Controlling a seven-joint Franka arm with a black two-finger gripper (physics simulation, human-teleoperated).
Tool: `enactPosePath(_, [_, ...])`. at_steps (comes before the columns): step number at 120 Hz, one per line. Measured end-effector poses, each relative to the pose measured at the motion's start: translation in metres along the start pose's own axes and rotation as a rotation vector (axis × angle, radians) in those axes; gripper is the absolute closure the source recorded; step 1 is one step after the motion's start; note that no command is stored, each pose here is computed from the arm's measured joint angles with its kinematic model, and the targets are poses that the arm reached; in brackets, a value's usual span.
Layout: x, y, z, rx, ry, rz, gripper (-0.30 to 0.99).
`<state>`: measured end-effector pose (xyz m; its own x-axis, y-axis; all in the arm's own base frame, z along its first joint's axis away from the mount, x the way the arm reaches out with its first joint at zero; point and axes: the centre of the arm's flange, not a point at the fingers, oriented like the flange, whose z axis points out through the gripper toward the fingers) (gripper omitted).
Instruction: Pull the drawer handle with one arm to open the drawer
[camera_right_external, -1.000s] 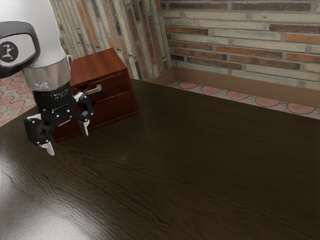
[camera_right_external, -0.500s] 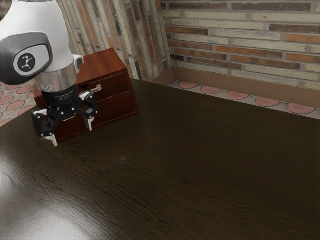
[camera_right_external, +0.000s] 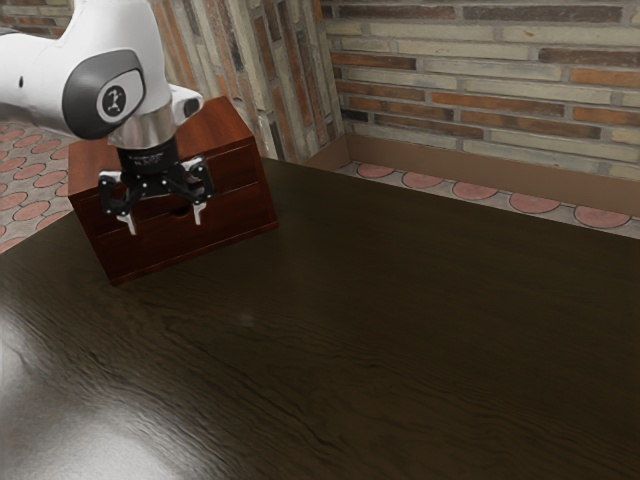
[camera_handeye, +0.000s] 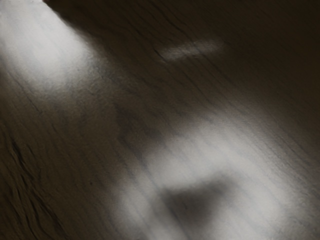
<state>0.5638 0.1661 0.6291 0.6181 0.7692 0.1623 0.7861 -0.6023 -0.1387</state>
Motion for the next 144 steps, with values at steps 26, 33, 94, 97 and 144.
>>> enactPosePath(26, [0.021,-0.005,0.007,-0.013,0.003,0.150,0.00])
enactPosePath(33, [0.023,-0.007,0.007,-0.012,0.007,0.186,0.00])
enactPosePath(94, [0.063,-0.011,0.032,0.031,0.039,0.443,0.00])
enactPosePath(97, [0.065,-0.012,0.035,0.033,0.042,0.458,0.00])
enactPosePath(144, [0.091,0.006,0.058,0.052,0.161,0.767,0.00])
